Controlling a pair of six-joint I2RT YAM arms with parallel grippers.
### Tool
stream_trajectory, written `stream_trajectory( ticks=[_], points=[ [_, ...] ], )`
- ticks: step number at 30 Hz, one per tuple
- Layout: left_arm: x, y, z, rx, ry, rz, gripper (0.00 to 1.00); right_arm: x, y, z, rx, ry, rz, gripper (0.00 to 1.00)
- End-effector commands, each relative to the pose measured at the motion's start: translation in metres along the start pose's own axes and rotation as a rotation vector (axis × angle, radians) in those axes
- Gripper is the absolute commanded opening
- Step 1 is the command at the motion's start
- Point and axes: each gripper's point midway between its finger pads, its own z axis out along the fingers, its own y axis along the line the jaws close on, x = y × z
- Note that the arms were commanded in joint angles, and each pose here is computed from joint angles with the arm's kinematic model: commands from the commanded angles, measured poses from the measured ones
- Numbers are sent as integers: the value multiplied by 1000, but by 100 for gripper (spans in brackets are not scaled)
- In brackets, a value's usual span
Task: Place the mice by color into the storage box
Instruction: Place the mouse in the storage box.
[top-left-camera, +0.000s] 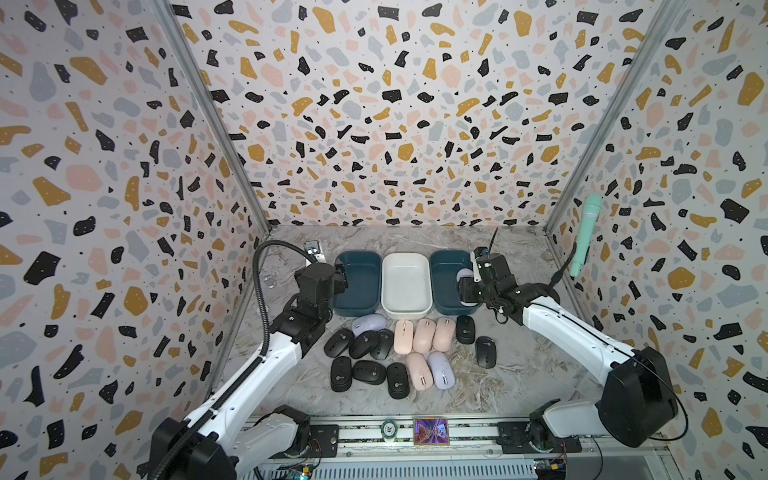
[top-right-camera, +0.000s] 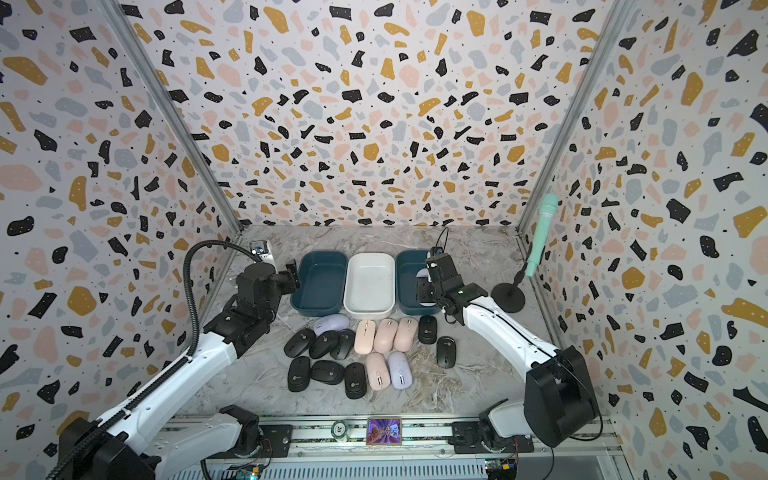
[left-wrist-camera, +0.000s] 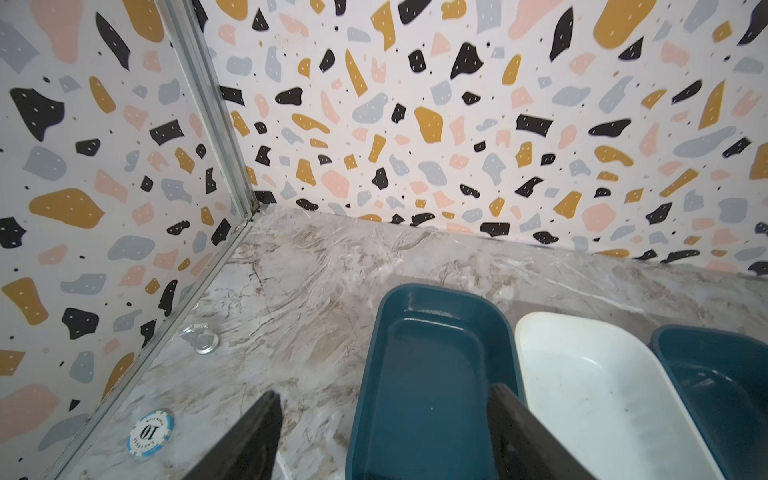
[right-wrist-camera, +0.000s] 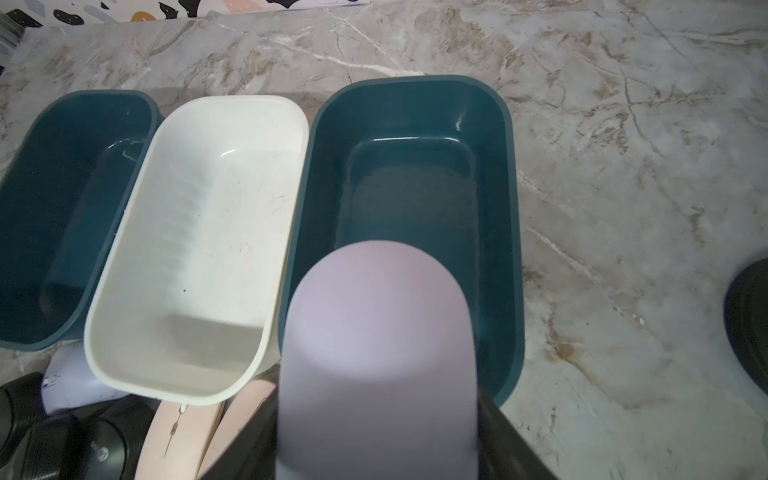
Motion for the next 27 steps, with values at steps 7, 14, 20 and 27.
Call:
stream_trajectory(
  ticks=[7,14,20,27],
  points=[
    [-1,-2,3,-8,-8,-1,77,-49,3,25,-17,-86,-31,55],
    [3,-4,4,2,9,-7,77,-51,5,53,-9,-48,-52,55],
    [4,-4,5,-1,23,2,77,-52,5,75,2,-17,-70,55],
    [6,-1,1,-4,33,7,77,-40,6,106,2,29,-71,54]
  ],
)
